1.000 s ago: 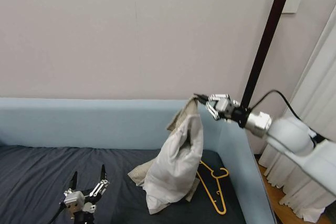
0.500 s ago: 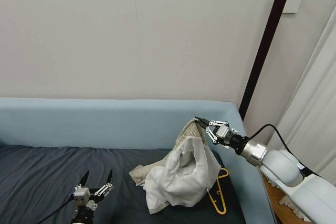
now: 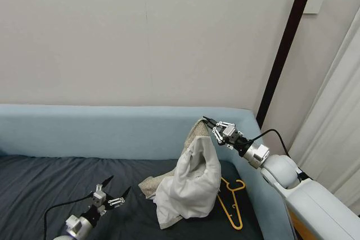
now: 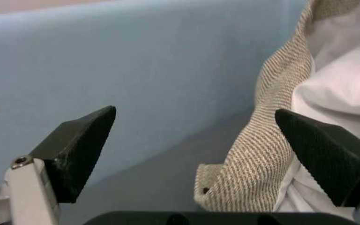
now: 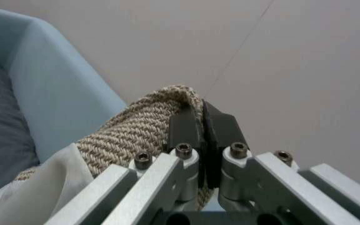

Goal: Pick up the clothes from the sofa and hang them on the clothes hanger.

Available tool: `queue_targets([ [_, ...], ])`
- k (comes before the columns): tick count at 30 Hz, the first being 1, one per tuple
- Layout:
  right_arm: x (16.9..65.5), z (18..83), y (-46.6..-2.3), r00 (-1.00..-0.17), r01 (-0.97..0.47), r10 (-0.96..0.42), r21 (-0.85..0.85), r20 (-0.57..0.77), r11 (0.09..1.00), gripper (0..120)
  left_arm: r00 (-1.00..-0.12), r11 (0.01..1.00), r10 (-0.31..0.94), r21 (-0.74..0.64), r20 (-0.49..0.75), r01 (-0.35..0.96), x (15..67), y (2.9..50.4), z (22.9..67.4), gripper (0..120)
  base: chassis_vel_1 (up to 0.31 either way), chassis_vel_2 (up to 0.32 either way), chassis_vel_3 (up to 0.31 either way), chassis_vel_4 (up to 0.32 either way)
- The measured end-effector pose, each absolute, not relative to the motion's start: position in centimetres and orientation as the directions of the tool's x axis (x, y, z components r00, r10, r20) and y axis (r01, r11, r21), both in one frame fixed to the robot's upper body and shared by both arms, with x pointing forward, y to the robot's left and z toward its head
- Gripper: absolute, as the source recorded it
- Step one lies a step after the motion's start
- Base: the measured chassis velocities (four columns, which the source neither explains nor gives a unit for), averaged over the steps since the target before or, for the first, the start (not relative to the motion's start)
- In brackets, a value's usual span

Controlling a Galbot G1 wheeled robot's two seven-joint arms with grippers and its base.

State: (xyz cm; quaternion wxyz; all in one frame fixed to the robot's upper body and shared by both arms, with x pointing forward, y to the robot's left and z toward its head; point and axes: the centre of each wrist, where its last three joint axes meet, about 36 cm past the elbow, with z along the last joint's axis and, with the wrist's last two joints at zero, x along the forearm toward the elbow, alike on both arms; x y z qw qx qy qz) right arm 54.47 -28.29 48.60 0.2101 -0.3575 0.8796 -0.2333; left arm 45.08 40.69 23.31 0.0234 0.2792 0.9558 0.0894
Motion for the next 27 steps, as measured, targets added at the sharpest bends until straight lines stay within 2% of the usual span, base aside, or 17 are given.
queue_targets([
  [4, 54.6, 48.6, -28.2, -0.657, -0.531, -0.725, -0.555, -0.209, 0.64, 0, -0.786, 0.765, 0.616, 0.201, 0.051, 0.612, 48.1, 39.9, 21.8, 100, 0.0, 0.0, 0.0, 0.0],
  [7, 54.5, 48.7, -28.1, -0.655, -0.53, -0.724, -0.552, -0.216, 0.644, 0, -0.709, 0.682, 0.696, 0.206, 0.114, 0.702, 50.4, 38.8, 20.9, 100, 0.0, 0.0, 0.0, 0.0],
  [12, 54.3, 48.8, -28.1, -0.653, -0.529, -0.724, -0.551, -0.222, 0.646, 0, -0.669, 0.642, 0.726, 0.192, 0.159, 0.742, 52.5, 38.8, 20.6, 100, 0.0, 0.0, 0.0, 0.0],
  [27, 53.9, 48.9, -27.6, -0.644, -0.533, -0.728, -0.544, -0.235, 0.648, 0, -0.626, 0.631, 0.738, 0.071, 0.253, 0.772, 53.4, 41.2, 19.1, 97, 0.0, 0.0, 0.0, 0.0],
])
